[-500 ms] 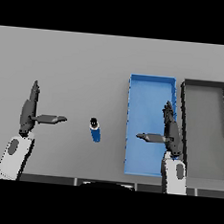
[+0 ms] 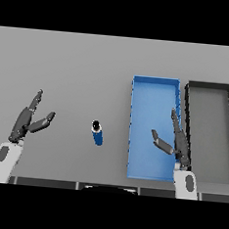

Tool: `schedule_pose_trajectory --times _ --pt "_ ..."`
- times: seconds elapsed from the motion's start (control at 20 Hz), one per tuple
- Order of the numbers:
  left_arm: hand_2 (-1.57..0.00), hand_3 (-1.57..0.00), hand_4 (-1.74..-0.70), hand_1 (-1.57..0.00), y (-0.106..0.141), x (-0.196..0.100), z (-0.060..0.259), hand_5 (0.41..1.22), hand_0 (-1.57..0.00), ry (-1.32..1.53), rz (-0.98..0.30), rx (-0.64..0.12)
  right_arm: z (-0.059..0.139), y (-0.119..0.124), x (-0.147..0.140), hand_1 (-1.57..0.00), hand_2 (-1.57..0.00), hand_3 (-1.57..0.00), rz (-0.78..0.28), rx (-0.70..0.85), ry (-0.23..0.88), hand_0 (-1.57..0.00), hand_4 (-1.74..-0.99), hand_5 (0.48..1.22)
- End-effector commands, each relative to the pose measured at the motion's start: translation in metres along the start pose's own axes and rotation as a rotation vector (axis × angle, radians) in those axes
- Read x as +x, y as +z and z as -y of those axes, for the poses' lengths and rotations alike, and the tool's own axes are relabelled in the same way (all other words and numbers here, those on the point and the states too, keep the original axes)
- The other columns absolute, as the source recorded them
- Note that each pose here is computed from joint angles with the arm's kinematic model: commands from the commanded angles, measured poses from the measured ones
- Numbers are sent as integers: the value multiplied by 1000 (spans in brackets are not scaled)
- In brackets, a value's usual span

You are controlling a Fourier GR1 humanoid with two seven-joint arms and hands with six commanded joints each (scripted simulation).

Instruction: Pick up the blue pipe and place it into the blue bin.

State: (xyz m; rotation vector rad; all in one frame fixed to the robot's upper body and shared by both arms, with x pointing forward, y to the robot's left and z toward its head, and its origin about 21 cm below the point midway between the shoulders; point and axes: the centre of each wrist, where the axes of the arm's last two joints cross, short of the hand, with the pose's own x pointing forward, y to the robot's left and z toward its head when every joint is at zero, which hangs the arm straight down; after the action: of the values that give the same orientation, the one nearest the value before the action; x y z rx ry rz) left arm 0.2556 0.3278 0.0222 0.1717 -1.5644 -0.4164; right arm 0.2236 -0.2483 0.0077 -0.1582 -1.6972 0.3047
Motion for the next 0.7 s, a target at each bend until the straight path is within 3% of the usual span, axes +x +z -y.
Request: schedule_pose_trajectory --times 0.0,0.2,0.35,0.65 --pt "1 1 -959 1 1 -1 -2 592 1 -10 6 -19 4 2 0 1 1 1 -3 4 15 1 -1193 622" --pt "1 1 -966 1 4 -1 0 594 1 19 29 -110 2 4 5 1 1 1 -5 17 23 1 -1197 621" --pt "1 1 -1007 1 17 10 -2 561 1 -7 49 -227 6 3 4 1 1 1 -5 19 31 1 -1180 617" --pt "1 1 -1126 1 24 19 53 485 1 3 2 -454 1 0 5 1 1 1 -30 23 31 1 -1174 618"
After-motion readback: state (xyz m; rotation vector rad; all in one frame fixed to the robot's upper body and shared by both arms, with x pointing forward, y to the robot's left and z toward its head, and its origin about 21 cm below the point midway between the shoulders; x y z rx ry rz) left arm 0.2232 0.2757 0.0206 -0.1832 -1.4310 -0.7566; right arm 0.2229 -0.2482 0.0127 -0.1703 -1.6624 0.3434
